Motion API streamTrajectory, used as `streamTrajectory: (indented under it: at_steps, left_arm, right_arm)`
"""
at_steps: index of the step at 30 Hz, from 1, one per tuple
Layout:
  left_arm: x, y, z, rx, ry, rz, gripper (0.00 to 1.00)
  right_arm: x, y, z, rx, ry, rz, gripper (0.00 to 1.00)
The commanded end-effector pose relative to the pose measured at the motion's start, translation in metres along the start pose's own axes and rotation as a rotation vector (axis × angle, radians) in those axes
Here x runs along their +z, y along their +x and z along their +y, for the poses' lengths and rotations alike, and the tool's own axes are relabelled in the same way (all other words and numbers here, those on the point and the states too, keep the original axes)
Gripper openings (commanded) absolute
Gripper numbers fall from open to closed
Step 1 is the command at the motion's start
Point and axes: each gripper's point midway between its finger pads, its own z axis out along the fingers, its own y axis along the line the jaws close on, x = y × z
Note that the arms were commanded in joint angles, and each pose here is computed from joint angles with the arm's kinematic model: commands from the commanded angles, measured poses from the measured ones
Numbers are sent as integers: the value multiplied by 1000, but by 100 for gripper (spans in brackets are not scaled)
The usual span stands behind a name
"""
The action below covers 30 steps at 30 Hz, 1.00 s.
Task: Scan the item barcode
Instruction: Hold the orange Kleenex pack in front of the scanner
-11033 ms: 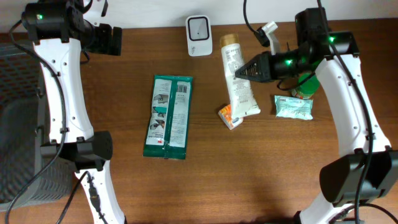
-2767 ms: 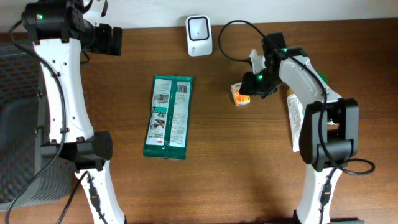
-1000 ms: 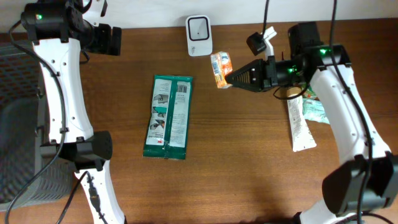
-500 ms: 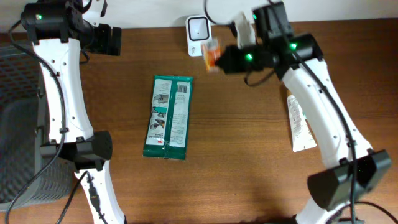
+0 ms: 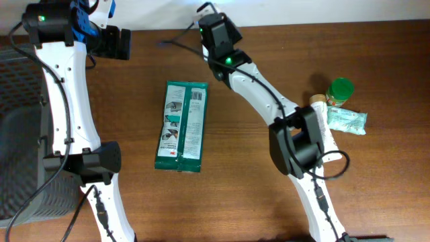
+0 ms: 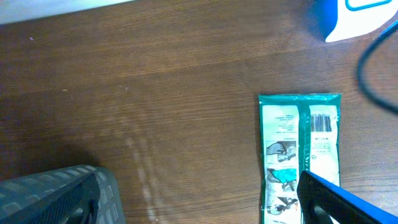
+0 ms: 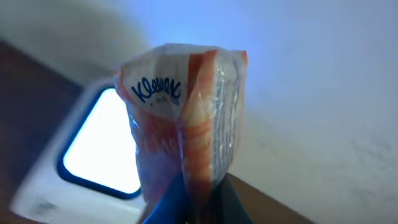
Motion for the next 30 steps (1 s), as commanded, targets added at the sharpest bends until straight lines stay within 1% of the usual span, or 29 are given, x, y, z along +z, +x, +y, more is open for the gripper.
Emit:
streamTrajectory:
  at_steps: [1,6,18,20,25,26,28,30]
  left_arm:
    - [-3,-1,2,4,3,-10,99]
    - [-3,-1,2,4,3,-10,99]
    - [-3,-1,2,4,3,-10,99]
    - [-3,-1,2,4,3,-10,99]
    - [-3,-1,2,4,3,-10,99]
    - [-3,-1,2,4,3,-10,99]
    - [-3,-1,2,4,3,-10,99]
    - [-3,-1,2,4,3,-10,99]
  right_arm:
    - [4,6,-5,-134,51,23,4]
    - [14,20,9,-240,32,48,4]
    - [11,11,9,-213,11,17,4]
    - [2,-1,-3,-117,18,-2,4]
    - [-39,-27,-26,13,-92,-18,4]
    - [-50,-30,-31,47,-121,-12,4]
    - [-86,-35,-49,169,-240,16,4]
    - [-113,-31,-63,260,-324,61,4]
